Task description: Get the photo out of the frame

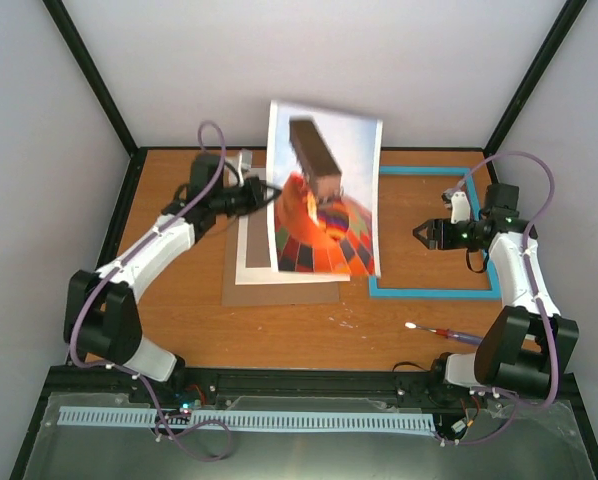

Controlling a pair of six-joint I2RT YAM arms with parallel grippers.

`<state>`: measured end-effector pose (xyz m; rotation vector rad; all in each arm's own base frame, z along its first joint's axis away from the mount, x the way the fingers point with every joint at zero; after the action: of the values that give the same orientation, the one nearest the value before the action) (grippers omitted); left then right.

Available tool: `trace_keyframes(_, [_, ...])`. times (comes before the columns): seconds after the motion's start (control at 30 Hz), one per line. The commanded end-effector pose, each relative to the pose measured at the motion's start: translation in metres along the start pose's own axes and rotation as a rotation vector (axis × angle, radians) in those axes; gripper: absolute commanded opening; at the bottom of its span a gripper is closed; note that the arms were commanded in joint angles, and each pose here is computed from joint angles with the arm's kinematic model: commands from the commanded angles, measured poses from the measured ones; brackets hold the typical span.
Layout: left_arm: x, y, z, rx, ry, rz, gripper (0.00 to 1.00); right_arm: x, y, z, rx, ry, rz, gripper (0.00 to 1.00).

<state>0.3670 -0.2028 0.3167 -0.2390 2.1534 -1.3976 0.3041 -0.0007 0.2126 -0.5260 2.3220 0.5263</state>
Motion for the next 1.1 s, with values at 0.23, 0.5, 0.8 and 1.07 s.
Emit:
trace_keyframes(0.23, [0.058, 0.136, 0.011, -0.250, 0.131, -0.195, 0.01, 0.014, -0.003, 0.018, -0.070, 0.004, 0.022, 0.68])
trace_keyframes(0.5, [0.088, 0.186, 0.008, -0.400, 0.202, -0.194, 0.01, 0.023, 0.001, 0.024, -0.105, 0.003, 0.018, 0.68])
trace_keyframes(0.8, [0.103, 0.207, 0.002, -0.469, 0.227, -0.216, 0.01, 0.026, 0.005, 0.030, -0.161, -0.010, 0.025, 0.67])
trace_keyframes(1.07, [0.112, 0.215, -0.013, -0.550, 0.213, -0.228, 0.03, 0.027, 0.004, 0.032, -0.177, -0.010, 0.032, 0.67])
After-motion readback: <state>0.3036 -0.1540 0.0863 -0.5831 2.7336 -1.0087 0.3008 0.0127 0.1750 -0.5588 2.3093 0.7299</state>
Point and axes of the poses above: each gripper's point midway between its finger pads, its own z axis out along the fingers, its own y axis along the line the jaws close on, x = y × z, the point moved 5 cm from there along -z, back along the fingers, and after that the axes turned 13 degrees about -z, right-handed, at the moved point
